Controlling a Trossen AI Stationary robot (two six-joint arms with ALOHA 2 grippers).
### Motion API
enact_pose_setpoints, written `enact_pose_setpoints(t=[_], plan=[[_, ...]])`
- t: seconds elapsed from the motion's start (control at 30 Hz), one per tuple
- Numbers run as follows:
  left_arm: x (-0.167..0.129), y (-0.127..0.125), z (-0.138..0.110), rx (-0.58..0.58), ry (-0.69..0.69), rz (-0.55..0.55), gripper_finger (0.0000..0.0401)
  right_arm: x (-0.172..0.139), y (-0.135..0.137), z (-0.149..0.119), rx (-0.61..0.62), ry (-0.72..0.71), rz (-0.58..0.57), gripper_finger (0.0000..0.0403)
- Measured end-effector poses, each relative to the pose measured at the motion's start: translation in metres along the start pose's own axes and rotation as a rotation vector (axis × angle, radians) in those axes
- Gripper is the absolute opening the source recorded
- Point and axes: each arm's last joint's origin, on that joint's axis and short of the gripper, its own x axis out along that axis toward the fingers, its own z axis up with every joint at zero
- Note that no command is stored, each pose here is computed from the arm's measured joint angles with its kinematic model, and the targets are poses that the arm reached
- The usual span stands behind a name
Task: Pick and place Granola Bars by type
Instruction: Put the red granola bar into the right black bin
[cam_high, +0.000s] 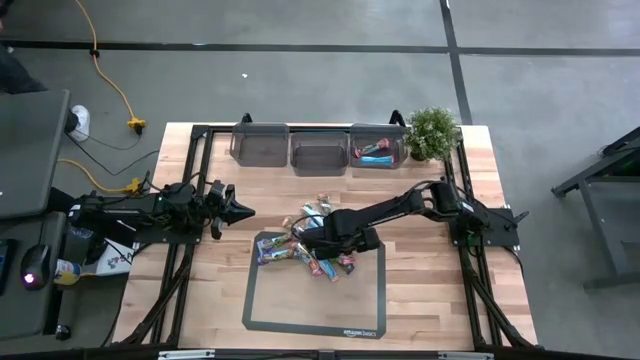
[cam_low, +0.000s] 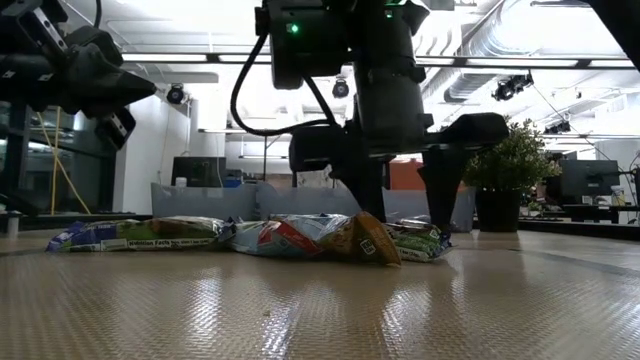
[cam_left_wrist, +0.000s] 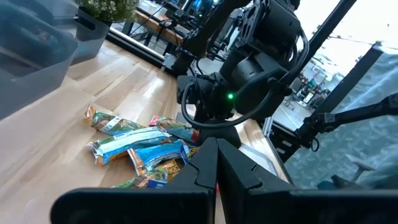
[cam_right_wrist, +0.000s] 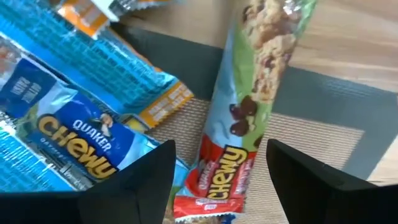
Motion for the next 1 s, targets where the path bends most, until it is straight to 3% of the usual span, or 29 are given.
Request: enact_pose_setpoints(t=[0.57, 1.0], plan=[[0.0000, 0.0000, 0.0000, 0.024, 0.000, 0.000, 0.0001, 0.0000, -0.0005, 0.0005, 0.000, -0.016, -0.005, 0.0146], [0.0000, 0.0000, 0.0000, 0.024, 0.000, 0.000, 0.0001, 0.0000, -0.0005, 0.0004, 0.006, -0.015, -0.005, 0.0137]])
